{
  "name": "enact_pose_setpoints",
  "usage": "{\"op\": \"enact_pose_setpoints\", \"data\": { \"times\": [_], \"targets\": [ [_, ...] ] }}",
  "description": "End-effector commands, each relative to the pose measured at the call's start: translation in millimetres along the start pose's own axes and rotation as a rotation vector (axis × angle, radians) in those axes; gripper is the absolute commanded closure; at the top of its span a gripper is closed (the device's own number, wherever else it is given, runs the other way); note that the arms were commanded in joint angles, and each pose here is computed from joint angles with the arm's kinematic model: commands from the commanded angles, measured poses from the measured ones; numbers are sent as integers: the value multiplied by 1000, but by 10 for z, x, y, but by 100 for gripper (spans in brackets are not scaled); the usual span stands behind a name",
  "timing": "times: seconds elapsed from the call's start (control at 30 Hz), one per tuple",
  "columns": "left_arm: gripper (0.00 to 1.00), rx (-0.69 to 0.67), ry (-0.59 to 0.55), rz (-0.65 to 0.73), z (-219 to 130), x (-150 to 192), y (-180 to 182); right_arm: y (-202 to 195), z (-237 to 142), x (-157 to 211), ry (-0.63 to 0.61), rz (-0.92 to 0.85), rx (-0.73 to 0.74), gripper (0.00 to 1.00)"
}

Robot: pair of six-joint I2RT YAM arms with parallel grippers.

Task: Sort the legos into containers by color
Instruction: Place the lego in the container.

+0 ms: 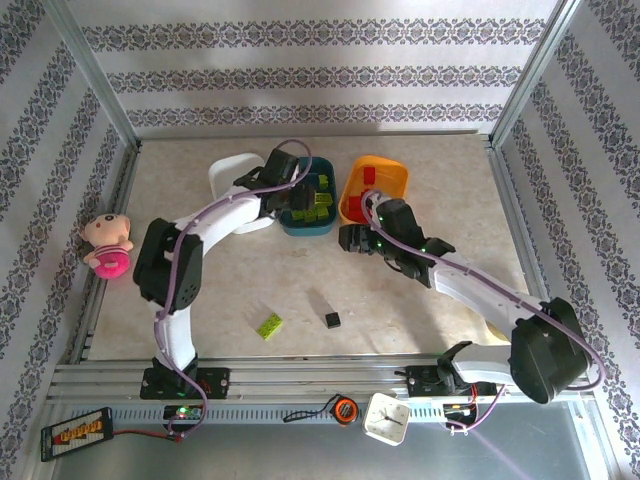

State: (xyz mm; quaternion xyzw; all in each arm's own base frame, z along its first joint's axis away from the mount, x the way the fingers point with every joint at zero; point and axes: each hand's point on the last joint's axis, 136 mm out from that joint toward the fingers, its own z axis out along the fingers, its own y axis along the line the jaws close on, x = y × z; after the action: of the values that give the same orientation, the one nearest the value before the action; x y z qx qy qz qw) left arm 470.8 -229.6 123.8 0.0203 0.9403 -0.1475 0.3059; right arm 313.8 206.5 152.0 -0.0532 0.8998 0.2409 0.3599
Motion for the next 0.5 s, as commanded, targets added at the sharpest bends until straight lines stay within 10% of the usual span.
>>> {"op": "enact_pose_setpoints", "data": {
  "times": [0.0, 0.47],
  "targets": [
    [46, 18, -3, -27, 89, -198, 1, 15, -60, 217, 48, 10, -46, 23],
    [17, 93, -13, -59, 141, -562, -239, 384, -14, 1349, 316, -143, -138, 22]
  ]
}}
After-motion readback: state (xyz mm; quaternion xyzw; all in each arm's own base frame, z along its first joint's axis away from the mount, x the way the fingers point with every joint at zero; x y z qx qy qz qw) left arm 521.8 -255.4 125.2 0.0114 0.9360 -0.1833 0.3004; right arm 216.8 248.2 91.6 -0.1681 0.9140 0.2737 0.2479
